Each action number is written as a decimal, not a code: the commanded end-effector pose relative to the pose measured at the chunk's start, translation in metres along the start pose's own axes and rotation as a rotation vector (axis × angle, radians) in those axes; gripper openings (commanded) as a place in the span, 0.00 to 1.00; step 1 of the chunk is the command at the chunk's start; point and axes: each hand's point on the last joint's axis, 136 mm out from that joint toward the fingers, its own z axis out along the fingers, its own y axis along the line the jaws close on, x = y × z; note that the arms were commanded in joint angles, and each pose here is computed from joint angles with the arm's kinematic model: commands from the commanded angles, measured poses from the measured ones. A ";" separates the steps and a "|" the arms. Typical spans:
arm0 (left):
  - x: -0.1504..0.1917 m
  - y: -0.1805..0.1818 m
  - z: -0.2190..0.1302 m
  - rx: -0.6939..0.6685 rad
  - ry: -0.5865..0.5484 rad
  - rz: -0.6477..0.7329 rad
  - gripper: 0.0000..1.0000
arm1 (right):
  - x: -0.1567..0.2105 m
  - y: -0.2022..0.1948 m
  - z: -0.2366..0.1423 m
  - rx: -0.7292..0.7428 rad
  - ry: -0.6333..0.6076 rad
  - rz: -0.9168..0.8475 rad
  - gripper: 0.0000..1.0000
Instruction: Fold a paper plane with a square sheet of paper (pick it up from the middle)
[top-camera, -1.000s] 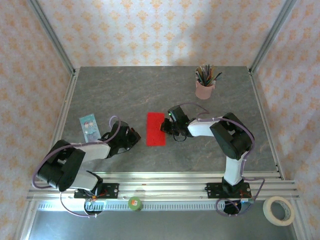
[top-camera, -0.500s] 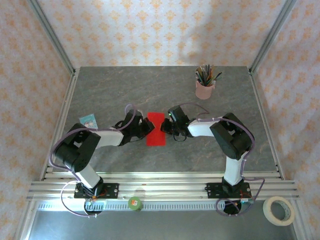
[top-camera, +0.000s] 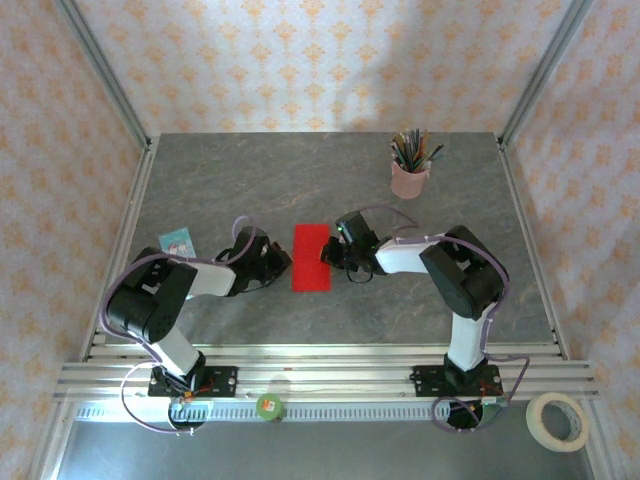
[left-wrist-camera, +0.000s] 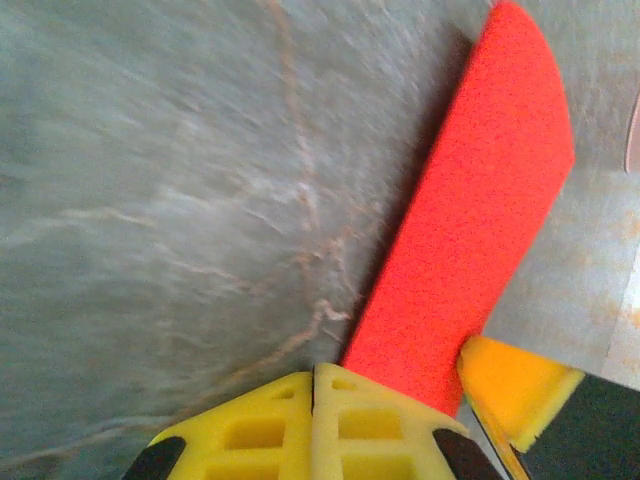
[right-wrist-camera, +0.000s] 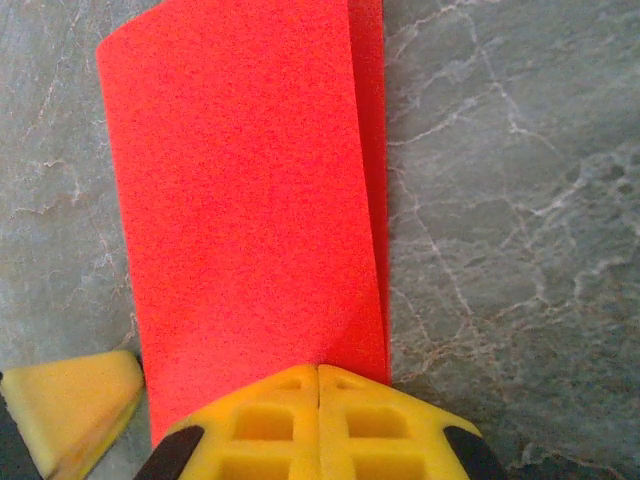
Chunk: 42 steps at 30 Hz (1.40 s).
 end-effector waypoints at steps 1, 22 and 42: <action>-0.016 0.035 -0.014 -0.135 -0.063 -0.002 0.00 | 0.084 -0.175 -0.007 0.627 0.218 0.041 0.00; -0.006 -0.070 -0.004 0.126 0.087 0.189 0.22 | -0.038 0.035 -0.065 -0.053 -0.069 0.004 0.32; -0.016 -0.024 0.048 -0.124 0.101 0.147 0.23 | 0.026 -0.002 -0.061 -0.108 0.100 0.145 0.38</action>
